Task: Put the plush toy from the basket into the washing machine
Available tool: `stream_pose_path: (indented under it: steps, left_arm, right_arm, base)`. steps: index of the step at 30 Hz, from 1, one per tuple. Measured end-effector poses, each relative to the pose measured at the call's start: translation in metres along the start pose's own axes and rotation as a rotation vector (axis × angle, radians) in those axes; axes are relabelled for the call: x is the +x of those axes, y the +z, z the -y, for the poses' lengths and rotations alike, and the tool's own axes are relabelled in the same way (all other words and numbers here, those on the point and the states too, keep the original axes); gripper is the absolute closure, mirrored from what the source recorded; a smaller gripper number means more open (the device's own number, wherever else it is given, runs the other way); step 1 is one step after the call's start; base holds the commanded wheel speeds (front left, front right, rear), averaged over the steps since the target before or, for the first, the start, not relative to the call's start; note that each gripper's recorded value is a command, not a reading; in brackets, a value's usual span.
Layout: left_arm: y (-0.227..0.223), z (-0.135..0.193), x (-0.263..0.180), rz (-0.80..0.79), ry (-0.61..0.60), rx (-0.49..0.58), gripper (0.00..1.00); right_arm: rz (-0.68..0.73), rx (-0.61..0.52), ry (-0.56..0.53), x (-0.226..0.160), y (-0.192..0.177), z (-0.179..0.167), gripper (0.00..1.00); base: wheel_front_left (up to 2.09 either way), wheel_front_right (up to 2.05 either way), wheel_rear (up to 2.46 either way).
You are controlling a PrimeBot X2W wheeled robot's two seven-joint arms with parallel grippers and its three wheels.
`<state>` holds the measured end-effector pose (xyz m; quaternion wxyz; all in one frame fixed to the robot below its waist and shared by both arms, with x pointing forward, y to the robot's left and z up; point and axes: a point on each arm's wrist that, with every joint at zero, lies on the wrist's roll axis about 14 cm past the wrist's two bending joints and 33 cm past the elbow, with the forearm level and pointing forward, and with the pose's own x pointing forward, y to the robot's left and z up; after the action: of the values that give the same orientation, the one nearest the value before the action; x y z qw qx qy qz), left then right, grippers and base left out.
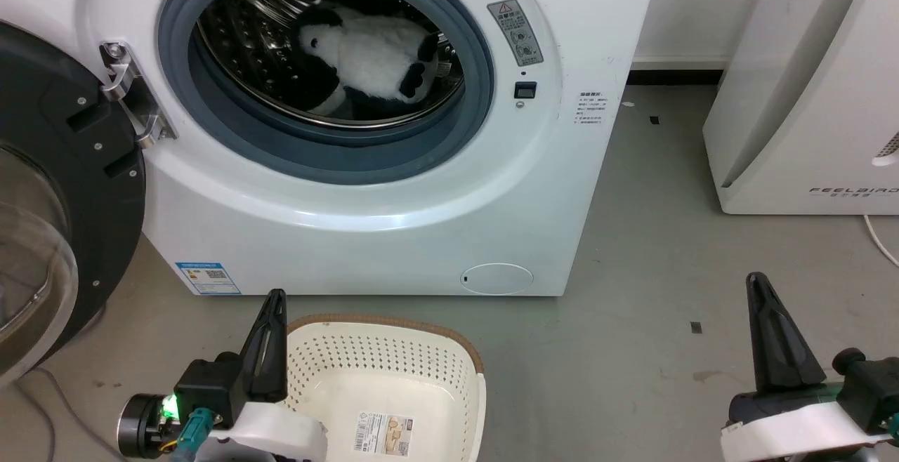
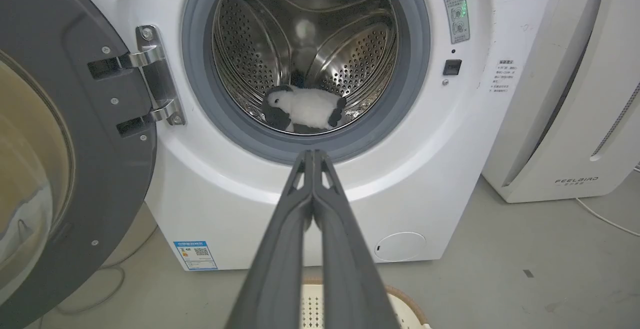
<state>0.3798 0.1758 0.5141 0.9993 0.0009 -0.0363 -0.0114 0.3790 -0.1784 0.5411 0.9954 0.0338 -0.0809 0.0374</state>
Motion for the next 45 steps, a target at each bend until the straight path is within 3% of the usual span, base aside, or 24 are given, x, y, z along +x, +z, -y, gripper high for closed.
stream_pose_path:
  steps: [45]
  left_arm:
    - [0.0093,-0.0009,-0.0001,-0.026,0.009,0.024,1.00]
  right_arm:
    - [-0.085,-0.044,0.029,-0.0047,-0.0075,-0.0088,1.00]
  base:
    - [0.00,0.00,0.00]
